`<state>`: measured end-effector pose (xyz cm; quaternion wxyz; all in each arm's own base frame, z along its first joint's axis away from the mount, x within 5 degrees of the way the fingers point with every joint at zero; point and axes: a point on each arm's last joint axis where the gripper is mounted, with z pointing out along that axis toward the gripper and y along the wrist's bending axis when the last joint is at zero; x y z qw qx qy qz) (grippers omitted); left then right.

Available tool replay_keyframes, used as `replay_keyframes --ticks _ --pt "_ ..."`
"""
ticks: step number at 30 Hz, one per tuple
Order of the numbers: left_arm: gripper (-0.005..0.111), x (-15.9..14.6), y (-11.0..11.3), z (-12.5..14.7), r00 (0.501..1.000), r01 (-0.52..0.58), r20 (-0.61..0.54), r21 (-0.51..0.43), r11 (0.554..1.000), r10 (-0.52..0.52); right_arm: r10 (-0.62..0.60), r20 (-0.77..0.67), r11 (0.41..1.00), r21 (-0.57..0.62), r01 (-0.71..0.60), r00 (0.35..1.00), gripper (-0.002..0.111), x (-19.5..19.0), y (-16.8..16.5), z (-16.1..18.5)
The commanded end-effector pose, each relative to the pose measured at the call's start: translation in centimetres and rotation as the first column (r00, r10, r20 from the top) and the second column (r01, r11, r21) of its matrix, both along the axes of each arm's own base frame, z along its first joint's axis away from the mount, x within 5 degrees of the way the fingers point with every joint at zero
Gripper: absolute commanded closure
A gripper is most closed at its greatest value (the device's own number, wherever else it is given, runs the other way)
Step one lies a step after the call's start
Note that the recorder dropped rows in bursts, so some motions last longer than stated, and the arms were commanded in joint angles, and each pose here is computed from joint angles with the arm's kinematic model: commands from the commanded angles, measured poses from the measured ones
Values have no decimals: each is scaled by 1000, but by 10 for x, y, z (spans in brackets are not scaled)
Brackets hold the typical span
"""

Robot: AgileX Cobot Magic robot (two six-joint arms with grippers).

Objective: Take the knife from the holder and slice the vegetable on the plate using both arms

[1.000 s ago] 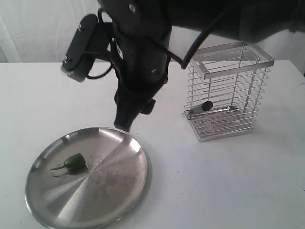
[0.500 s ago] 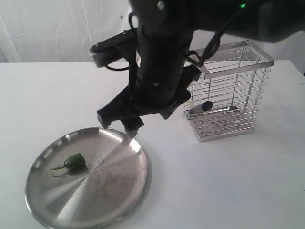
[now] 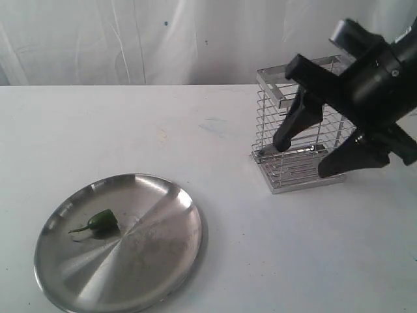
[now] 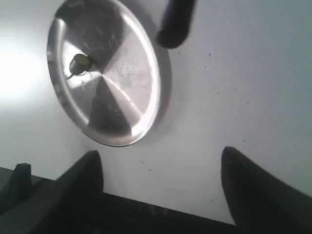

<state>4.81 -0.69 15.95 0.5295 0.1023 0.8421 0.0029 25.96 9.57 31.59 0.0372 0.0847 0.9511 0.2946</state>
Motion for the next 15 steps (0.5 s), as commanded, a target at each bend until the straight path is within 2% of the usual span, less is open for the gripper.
replay_keyframes --ticks 1,6,11,15 --pt "107 -1 0 -1 1000 4 -8 -4 1000 -5 2 -82 998 67 3 997 45 14 -2 -26" --pt "107 -1 0 -1 1000 4 -8 -4 1000 -5 -35 -124 996 78 45 992 45 31 1 -47" --pt "107 -1 0 -1 1000 4 -8 -4 1000 -5 -82 -39 971 222 88 996 45 45 10 -44" --pt "107 -1 0 -1 1000 4 -8 -4 1000 -5 -116 -32 973 199 121 993 45 49 8 -47"
